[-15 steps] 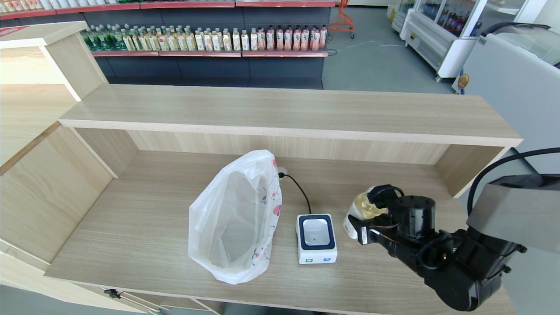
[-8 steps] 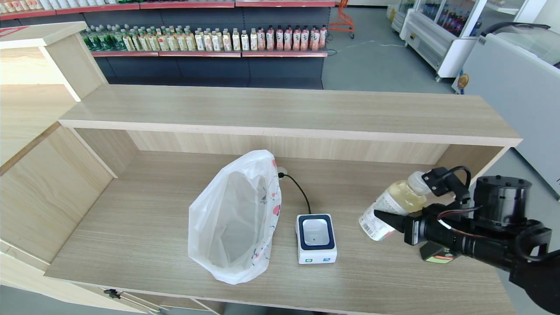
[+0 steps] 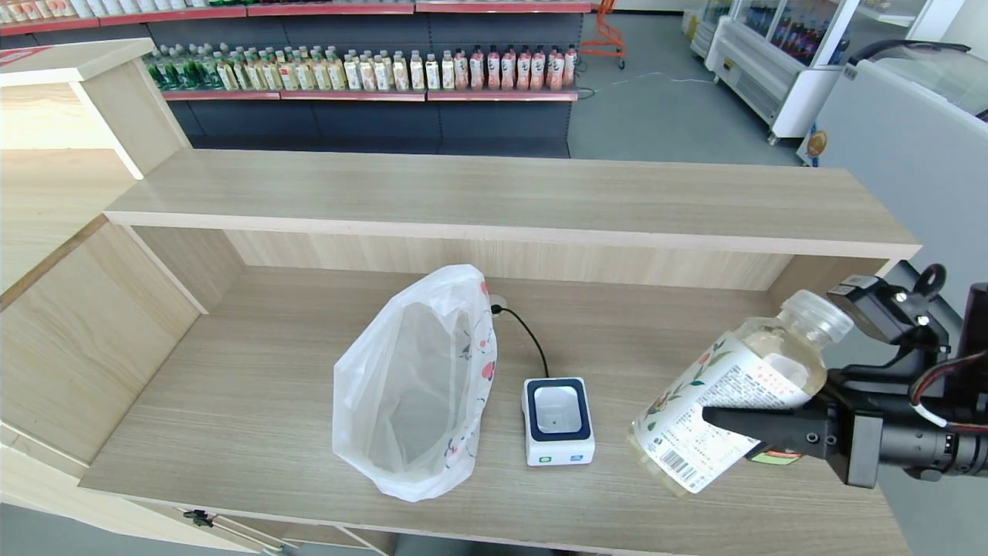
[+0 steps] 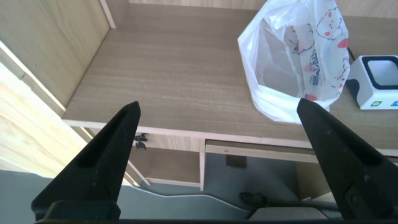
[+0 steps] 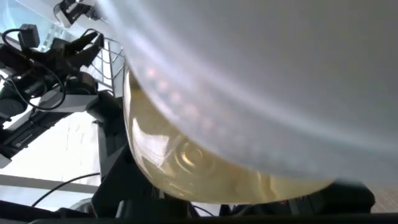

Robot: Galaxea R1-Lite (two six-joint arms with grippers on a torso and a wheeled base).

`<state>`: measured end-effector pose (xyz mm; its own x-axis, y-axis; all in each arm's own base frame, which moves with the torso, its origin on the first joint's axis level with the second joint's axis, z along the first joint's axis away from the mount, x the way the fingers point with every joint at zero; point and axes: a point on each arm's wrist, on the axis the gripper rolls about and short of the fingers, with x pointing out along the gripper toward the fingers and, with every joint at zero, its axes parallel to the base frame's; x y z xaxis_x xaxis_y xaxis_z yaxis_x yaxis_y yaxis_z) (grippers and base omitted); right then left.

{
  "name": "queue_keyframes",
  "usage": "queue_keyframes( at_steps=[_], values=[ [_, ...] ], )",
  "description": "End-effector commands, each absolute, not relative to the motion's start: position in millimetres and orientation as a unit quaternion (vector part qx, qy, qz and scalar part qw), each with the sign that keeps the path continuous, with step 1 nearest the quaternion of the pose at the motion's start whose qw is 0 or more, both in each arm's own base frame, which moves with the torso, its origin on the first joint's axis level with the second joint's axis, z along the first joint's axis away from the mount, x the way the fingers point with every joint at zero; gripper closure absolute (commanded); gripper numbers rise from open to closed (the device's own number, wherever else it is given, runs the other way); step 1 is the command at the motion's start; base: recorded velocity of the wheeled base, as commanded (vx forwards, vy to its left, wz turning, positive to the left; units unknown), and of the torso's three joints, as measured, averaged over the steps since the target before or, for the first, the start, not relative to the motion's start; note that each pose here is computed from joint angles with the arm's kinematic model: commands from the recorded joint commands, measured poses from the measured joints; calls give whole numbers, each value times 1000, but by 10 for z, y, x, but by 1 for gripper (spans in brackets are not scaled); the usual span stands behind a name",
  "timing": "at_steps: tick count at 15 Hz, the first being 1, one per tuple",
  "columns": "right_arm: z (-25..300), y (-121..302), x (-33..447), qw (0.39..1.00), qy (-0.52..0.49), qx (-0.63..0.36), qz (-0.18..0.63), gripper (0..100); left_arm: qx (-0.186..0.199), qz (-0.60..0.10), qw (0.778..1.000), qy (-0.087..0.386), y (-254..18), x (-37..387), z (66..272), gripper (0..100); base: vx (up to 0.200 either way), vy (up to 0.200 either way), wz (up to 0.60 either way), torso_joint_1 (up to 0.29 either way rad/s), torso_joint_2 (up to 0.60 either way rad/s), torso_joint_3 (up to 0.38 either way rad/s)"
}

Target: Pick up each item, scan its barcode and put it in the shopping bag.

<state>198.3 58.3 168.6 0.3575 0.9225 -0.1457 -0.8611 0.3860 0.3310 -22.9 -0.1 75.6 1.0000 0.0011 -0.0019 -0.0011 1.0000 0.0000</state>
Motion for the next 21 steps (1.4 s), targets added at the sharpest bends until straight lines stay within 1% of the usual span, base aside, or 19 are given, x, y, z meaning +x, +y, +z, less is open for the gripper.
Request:
queue_keyframes(
  at_steps=[1,5,9,16,21],
  values=[
    [1695,591,1976,809,155,101,558,100,0,1,1000,1,-1,-229,756,0,0,0,0,0,0,0],
    [1714,598,1942,782,153,106,595,100,0,1,1000,1,-1,-229,756,0,0,0,0,0,0,0],
    [1663,728,1869,752,170,110,627,100,0,1,1000,1,-1,-229,756,0,0,0,0,0,0,0],
    [1578,893,1848,727,191,108,651,100,0,1,1000,1,-1,-229,756,0,0,0,0,0,0,0],
    [1498,1004,1887,732,207,104,641,100,0,1,1000,1,-1,-229,756,0,0,0,0,0,0,0]
  ],
)
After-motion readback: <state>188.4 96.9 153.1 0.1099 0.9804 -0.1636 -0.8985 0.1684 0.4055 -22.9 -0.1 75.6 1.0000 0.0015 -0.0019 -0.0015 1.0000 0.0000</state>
